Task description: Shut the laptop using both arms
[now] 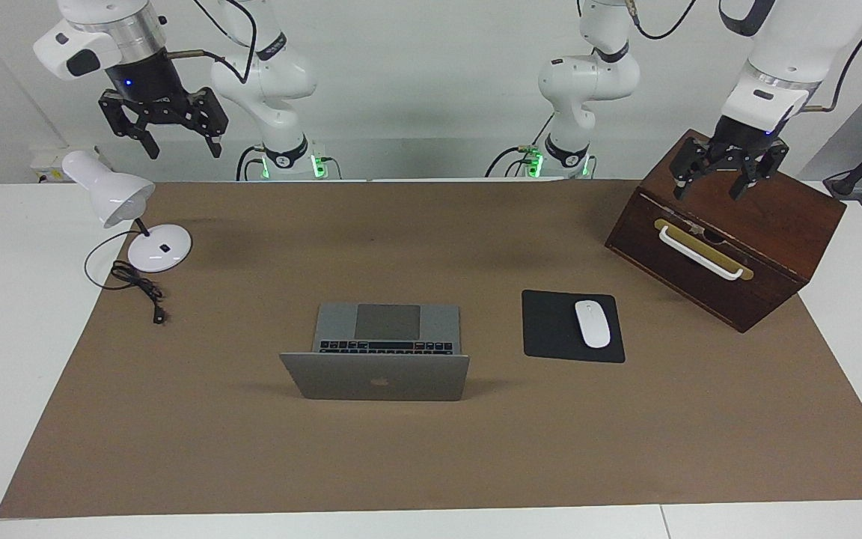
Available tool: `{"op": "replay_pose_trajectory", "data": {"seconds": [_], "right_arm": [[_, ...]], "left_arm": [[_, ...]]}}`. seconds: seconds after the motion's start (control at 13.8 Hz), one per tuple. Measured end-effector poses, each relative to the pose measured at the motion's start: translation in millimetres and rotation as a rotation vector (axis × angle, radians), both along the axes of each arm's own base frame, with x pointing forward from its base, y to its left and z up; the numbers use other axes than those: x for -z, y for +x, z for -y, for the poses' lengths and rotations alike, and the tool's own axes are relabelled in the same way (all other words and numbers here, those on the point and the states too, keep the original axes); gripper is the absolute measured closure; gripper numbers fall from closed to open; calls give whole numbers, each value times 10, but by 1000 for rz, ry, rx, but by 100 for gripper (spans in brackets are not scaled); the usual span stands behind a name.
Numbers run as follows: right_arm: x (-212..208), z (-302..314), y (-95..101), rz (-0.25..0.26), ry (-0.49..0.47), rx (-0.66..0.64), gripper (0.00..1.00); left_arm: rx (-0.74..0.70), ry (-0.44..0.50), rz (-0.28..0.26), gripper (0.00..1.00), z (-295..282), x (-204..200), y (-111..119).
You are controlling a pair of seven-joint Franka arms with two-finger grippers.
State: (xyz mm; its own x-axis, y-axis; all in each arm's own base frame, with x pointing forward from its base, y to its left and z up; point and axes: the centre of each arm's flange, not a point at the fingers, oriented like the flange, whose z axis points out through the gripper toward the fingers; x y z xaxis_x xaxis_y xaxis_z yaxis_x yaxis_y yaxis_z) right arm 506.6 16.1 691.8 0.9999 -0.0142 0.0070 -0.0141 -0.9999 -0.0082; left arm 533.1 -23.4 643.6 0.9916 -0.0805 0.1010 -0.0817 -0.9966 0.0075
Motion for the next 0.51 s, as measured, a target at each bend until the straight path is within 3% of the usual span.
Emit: {"op": "replay_pose_trajectory", "data": {"seconds": [0.29,0.51], "right_arm": [[-1,0,2,1,0,0,0],[-13,-4,44,34,1,-22,0]], "left_arm": [[0,0,0,0,0,0,0],[0,0,0,0,0,0,0]]}}
